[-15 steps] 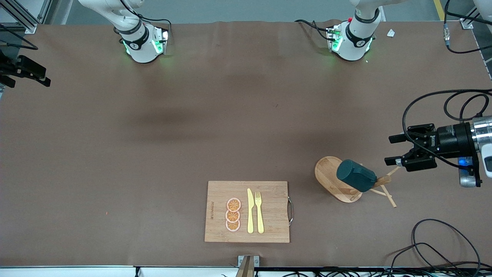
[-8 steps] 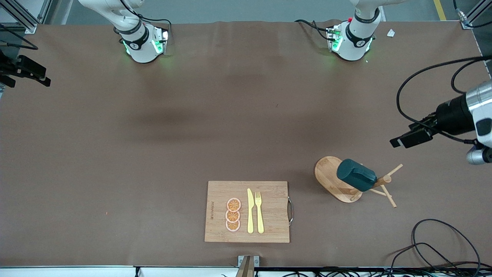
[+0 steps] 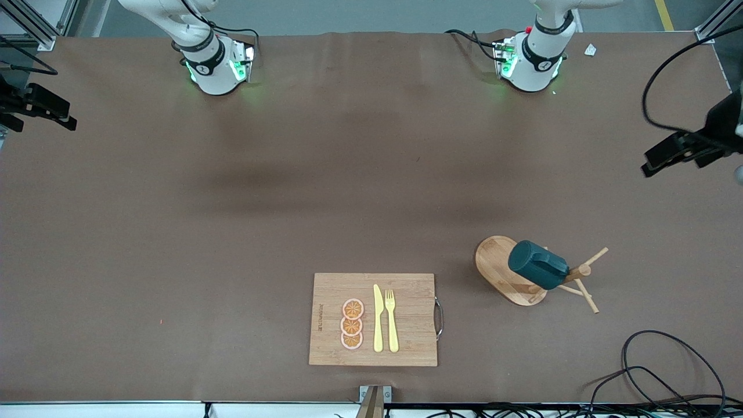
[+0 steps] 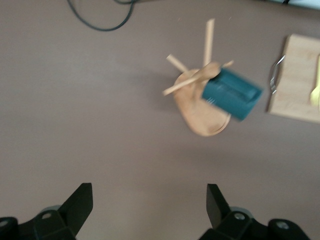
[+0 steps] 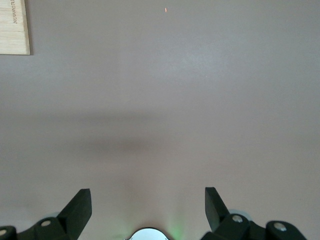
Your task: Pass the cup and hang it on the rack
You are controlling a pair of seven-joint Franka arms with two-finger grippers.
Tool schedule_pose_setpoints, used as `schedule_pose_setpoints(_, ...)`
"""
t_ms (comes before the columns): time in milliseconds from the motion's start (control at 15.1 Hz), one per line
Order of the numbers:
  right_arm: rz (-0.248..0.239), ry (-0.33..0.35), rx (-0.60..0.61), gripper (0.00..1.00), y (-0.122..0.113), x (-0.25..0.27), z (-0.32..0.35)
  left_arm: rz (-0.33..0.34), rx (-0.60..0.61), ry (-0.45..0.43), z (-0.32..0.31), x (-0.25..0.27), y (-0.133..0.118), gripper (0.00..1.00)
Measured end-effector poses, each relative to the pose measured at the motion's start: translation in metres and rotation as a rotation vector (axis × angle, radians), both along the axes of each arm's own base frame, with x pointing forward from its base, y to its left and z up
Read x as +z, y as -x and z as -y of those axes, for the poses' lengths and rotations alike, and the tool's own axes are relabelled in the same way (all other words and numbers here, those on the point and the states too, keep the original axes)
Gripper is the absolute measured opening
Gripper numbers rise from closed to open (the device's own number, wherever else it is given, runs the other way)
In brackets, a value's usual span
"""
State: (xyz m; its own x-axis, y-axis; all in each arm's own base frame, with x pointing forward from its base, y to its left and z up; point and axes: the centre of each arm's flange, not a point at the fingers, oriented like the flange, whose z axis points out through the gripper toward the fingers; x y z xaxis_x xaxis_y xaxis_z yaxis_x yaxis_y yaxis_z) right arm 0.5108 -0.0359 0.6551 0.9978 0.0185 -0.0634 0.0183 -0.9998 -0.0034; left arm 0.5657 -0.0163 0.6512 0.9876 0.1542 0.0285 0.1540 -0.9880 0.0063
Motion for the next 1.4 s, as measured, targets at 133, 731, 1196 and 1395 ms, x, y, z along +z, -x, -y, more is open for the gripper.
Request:
schedule_pose_setpoints(133, 0.000, 0.000, 0.000, 1.00, 0.000, 0.000, 0.000, -0.020, -0.010, -0.001, -0.008, 0.002, 0.020, 1.00)
schedule_pose_setpoints(731, 0.000, 0.000, 0.000, 1.00, 0.000, 0.000, 0.000, -0.068, -0.070, -0.007, 0.026, 0.002, 0.065, 1.00)
schedule_pose_setpoints(1196, 0.000, 0.000, 0.000, 1.00, 0.000, 0.000, 0.000, -0.072, -0.071, -0.012, 0.042, -0.001, 0.067, 1.00)
schedule_pose_setpoints(1395, 0.000, 0.000, 0.000, 1.00, 0.000, 0.000, 0.000, -0.071, -0.082, -0.012, 0.044, 0.000, 0.067, 1.00)
